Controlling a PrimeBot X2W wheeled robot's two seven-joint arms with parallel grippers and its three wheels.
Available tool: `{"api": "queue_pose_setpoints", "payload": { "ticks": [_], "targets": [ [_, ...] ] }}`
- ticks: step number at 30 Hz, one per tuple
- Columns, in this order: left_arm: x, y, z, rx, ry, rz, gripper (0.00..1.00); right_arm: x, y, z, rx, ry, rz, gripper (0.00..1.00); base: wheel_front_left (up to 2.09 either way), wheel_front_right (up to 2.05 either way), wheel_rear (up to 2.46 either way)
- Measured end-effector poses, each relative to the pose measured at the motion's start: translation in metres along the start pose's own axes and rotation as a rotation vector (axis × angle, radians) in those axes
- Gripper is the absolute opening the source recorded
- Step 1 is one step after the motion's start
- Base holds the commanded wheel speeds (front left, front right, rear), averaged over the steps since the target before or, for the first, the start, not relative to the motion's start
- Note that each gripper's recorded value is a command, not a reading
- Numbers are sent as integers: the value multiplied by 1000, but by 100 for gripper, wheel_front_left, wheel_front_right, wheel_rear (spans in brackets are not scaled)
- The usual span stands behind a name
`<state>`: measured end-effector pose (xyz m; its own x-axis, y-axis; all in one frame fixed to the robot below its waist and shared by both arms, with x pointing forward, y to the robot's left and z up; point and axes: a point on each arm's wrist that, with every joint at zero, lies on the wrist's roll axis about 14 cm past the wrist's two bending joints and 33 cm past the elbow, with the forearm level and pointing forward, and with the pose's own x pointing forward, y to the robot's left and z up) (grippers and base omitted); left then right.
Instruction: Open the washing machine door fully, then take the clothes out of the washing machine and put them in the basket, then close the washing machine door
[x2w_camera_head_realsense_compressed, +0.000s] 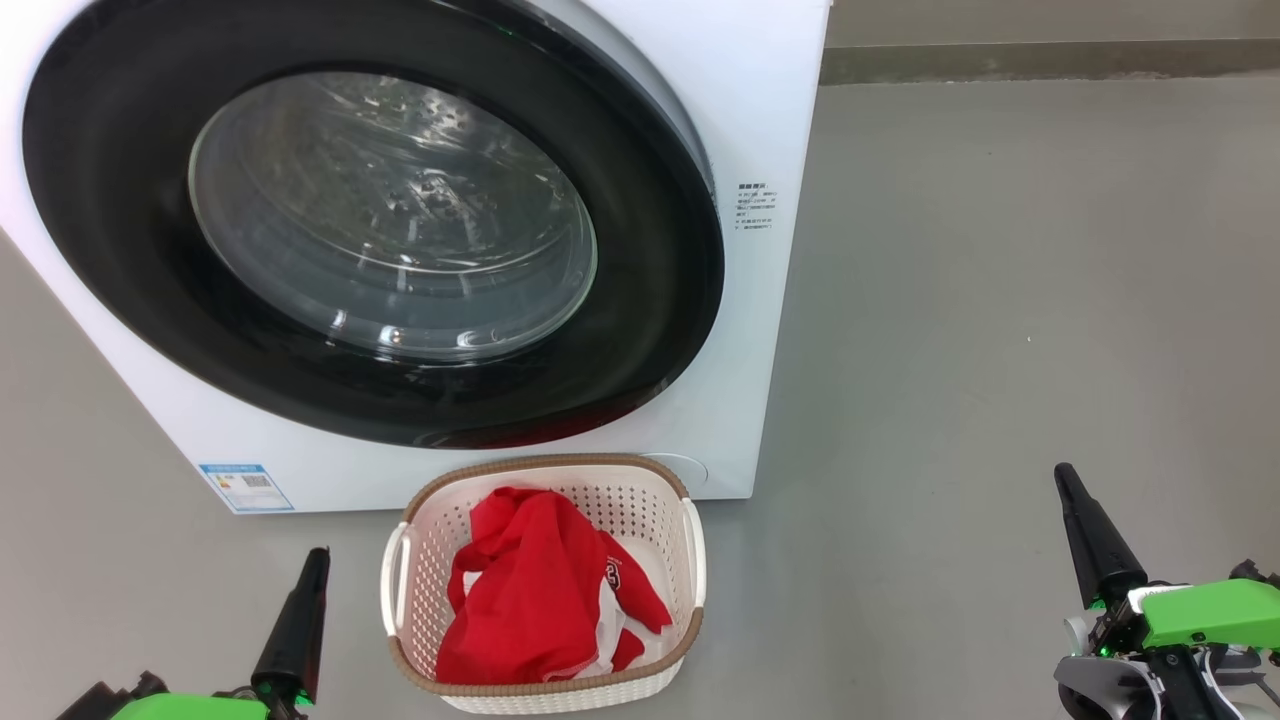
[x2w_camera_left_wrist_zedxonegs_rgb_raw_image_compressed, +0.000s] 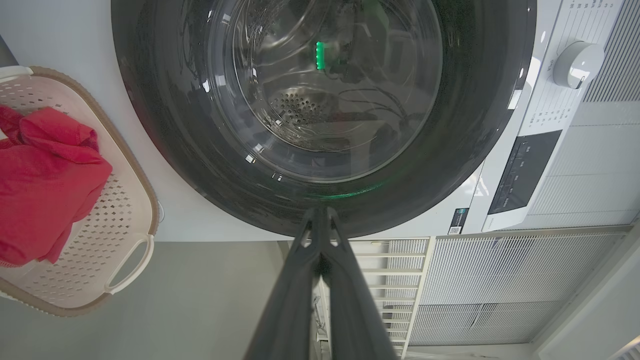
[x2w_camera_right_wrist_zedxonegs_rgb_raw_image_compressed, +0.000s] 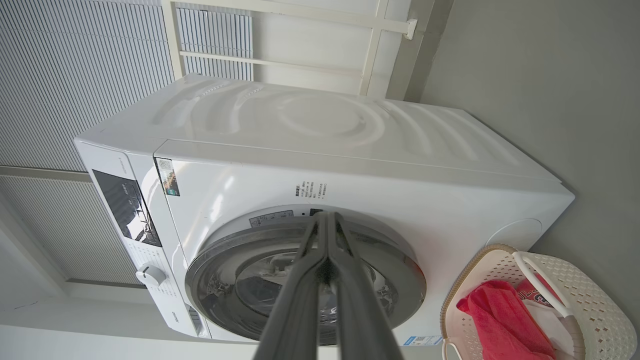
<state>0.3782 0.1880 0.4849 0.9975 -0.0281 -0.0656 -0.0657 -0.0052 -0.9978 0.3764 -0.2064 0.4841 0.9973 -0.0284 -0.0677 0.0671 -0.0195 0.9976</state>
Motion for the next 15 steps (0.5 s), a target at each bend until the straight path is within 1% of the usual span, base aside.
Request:
{"api": "queue_pose_setpoints", "payload": {
  "ticks": [15],
  "targets": [
    [0, 0, 0, -1, -1, 0, 0, 0, 0, 0, -3, 2, -1, 0, 0, 0, 0]
  ]
}}
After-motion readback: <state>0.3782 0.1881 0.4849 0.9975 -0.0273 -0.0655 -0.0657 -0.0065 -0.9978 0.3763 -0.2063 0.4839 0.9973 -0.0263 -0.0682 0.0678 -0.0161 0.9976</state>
